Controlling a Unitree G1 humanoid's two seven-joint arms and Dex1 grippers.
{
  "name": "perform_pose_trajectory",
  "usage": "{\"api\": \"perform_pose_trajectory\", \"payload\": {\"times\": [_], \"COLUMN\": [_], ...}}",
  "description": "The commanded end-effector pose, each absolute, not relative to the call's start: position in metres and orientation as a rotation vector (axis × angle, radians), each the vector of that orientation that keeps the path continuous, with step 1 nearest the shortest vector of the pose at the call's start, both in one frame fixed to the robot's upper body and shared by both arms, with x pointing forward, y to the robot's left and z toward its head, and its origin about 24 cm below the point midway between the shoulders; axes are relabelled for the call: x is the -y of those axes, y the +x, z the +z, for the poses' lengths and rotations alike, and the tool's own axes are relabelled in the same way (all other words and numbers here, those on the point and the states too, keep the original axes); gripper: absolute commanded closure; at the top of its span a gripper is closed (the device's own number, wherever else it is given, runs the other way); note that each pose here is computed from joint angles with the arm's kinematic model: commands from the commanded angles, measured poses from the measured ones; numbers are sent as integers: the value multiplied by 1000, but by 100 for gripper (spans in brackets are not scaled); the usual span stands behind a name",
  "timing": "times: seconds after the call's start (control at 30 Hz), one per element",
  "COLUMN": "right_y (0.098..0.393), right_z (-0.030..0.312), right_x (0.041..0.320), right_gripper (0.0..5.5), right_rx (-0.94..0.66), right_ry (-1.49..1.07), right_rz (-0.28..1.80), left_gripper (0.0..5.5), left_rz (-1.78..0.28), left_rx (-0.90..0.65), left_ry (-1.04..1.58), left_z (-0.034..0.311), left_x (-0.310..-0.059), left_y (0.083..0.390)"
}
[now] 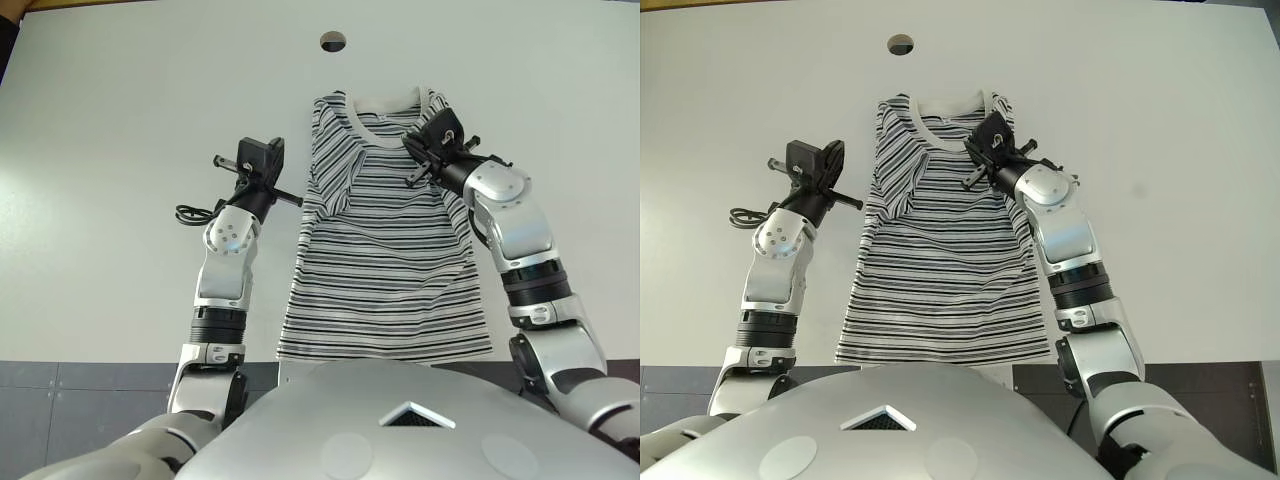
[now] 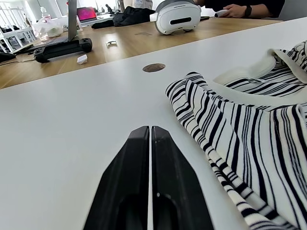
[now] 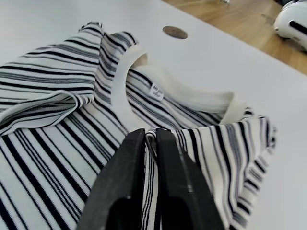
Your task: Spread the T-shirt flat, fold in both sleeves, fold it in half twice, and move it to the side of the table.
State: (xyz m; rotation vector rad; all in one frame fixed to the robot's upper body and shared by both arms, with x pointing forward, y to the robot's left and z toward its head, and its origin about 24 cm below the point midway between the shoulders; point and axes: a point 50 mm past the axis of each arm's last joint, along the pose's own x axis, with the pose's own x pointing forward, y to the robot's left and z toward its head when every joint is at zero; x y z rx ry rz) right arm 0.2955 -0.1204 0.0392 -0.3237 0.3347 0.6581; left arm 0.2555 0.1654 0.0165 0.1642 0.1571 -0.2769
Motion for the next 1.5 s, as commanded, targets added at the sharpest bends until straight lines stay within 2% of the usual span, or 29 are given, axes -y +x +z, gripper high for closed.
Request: {"api": "perform_pose_trajectory", "payload": {"times": [0.03, 0.1, 0.13, 0.23, 0.3, 0.4, 0.53, 0.6, 0.7, 0.83, 0.9, 1.03, 1.23, 1.37, 1.5], "right_y": [296, 295, 295, 287, 278, 261, 229, 204, 171, 159, 162, 162, 164, 149, 128], "right_z": [39, 39, 43, 66, 77, 86, 98, 96, 83, 68, 71, 74, 78, 75, 64], "right_x": [115, 113, 113, 118, 124, 141, 171, 176, 187, 231, 250, 256, 245, 258, 254], "right_gripper": [438, 400, 400, 400, 400, 400, 400, 398, 398, 398, 398, 398, 398, 398, 339], "right_rx": [-325, -309, -275, -49, 39, 79, 104, 73, -21, -235, -302, -286, -205, -298, -350], "right_ry": [-329, -319, -317, -320, -300, -327, -536, -704, -976, -1239, -1325, -1443, -1410, -1397, -1325], "right_rz": [687, 695, 701, 705, 740, 798, 934, 1094, 1331, 1466, 1481, 1527, 1482, 1514, 1570], "left_gripper": [540, 540, 540, 540, 540, 540, 540, 510, 458, 388, 353, 307, 307, 307, 305], "left_rz": [-268, -264, -262, -256, -253, -300, -507, -599, -832, -1063, -1125, -1276, -1407, -1427, -1426], "left_rx": [-161, -158, -151, -64, 18, 52, 62, 21, -127, -339, -415, -438, -393, -401, -416], "left_ry": [161, 163, 167, 188, 220, 279, 476, 496, 656, 912, 937, 924, 894, 873, 817], "left_z": [14, 14, 15, 26, 35, 42, 54, 61, 59, 50, 47, 45, 40, 37, 31], "left_x": [-166, -167, -167, -172, -176, -184, -203, -219, -236, -261, -270, -258, -233, -230, -226], "left_y": [255, 255, 255, 256, 255, 252, 233, 221, 195, 171, 160, 143, 127, 111, 95]}}
